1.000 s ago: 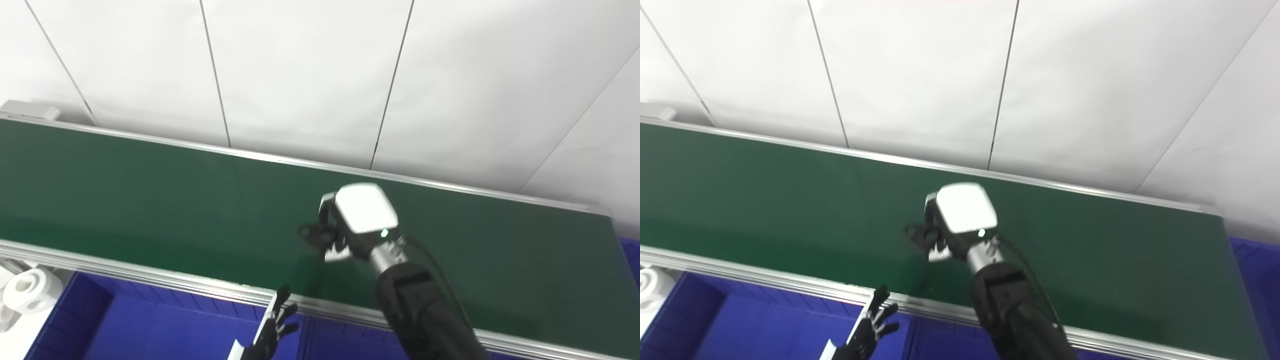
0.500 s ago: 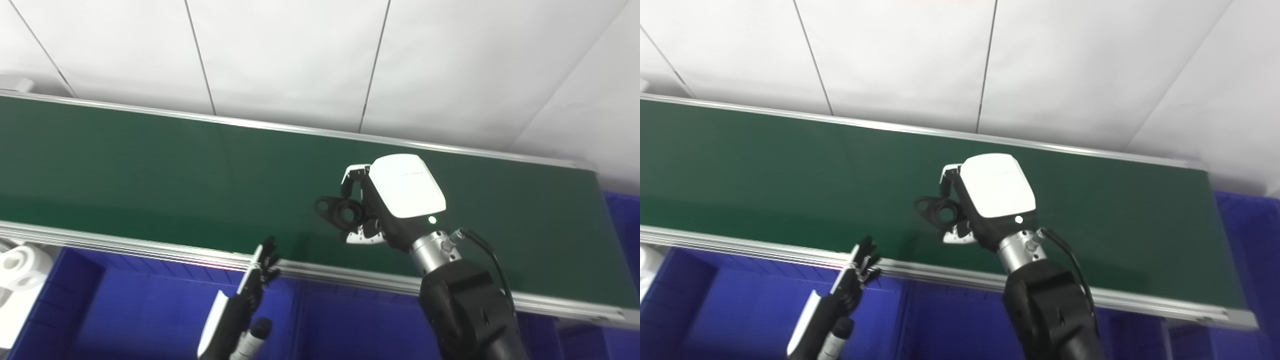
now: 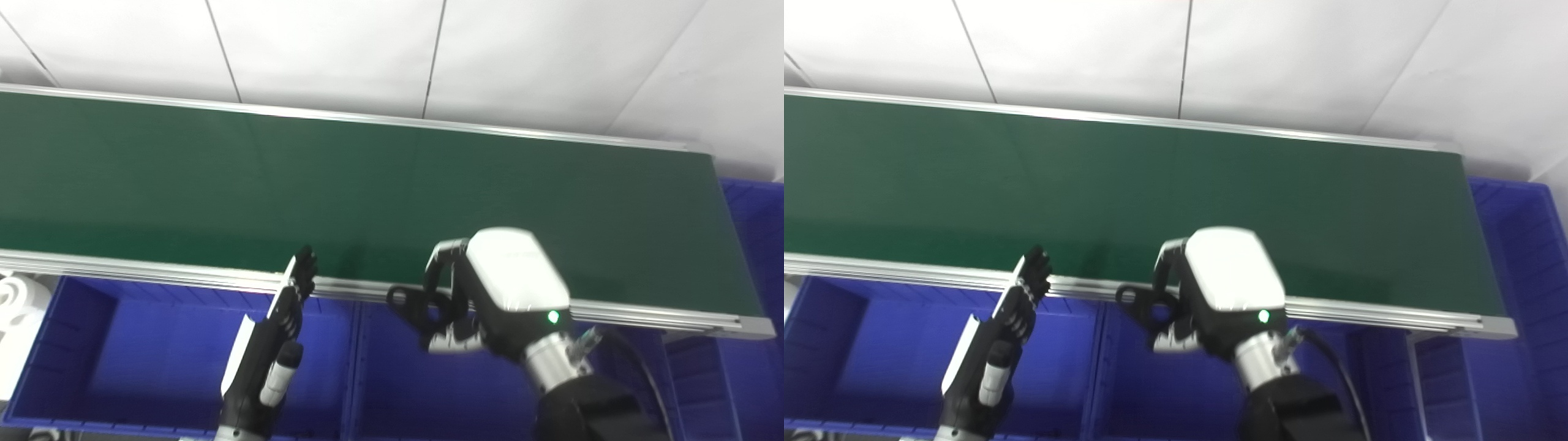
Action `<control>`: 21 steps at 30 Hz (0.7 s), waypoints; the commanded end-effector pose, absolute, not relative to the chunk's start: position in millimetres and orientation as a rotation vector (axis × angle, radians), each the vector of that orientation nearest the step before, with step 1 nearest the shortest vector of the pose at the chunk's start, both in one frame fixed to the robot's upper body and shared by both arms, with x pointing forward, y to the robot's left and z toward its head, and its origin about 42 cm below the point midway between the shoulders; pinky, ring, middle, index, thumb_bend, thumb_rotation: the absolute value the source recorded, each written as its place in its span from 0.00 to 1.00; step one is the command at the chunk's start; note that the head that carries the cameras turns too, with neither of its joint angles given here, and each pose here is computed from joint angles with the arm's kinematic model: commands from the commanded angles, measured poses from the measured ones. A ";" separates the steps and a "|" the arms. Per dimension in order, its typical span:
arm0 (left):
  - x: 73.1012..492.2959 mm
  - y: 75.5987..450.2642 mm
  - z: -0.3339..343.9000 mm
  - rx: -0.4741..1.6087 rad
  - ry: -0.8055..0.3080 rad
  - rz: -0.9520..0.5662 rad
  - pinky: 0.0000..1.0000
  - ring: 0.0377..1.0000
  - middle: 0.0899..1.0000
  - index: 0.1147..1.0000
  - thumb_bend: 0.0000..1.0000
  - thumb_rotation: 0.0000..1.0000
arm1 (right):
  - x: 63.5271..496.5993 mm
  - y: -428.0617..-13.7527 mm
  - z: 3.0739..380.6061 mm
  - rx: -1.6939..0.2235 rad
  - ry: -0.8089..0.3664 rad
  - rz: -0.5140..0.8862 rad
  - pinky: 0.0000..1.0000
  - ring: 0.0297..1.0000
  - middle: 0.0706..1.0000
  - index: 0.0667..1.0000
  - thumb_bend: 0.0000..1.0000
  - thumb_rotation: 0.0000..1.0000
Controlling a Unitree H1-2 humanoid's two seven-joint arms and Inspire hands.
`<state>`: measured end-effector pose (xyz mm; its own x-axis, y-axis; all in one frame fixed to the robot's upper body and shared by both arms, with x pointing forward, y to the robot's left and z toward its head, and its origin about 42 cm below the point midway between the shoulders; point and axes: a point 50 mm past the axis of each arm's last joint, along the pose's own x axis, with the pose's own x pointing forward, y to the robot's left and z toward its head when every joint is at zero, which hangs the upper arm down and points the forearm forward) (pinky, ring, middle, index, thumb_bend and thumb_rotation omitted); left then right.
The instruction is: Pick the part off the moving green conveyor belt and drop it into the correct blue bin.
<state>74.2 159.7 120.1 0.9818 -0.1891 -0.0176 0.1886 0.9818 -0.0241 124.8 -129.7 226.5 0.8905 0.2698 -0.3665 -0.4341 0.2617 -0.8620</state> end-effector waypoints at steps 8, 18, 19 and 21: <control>71.2 160.8 134.8 -0.038 -0.007 -0.185 1.00 1.00 1.00 1.00 0.85 1.00 | 137.5 -109.4 151.9 -1.244 0.317 0.545 0.14 0.19 0.26 0.45 0.51 0.14; 71.5 159.6 135.7 -0.030 -0.001 -0.184 1.00 1.00 1.00 1.00 0.87 1.00 | 139.1 -117.5 101.4 -1.234 0.330 0.519 0.39 0.49 0.59 0.65 0.83 0.36; 71.9 159.7 134.8 -0.026 -0.001 -0.185 1.00 1.00 1.00 1.00 0.87 1.00 | 138.7 -117.5 100.3 -1.235 0.332 0.520 0.47 0.56 0.65 0.68 0.89 0.43; 72.6 159.7 133.6 -0.023 -0.002 -0.187 1.00 1.00 1.00 1.00 0.86 1.00 | 138.2 -117.3 98.8 -1.241 0.338 0.528 0.53 0.61 0.71 0.72 0.95 0.51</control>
<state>72.0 160.9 127.8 0.9826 -0.1838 -0.0280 0.1831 0.9828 -0.0238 140.6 -125.1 95.9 0.8222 0.1877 -0.5373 -0.5677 0.2013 -0.7983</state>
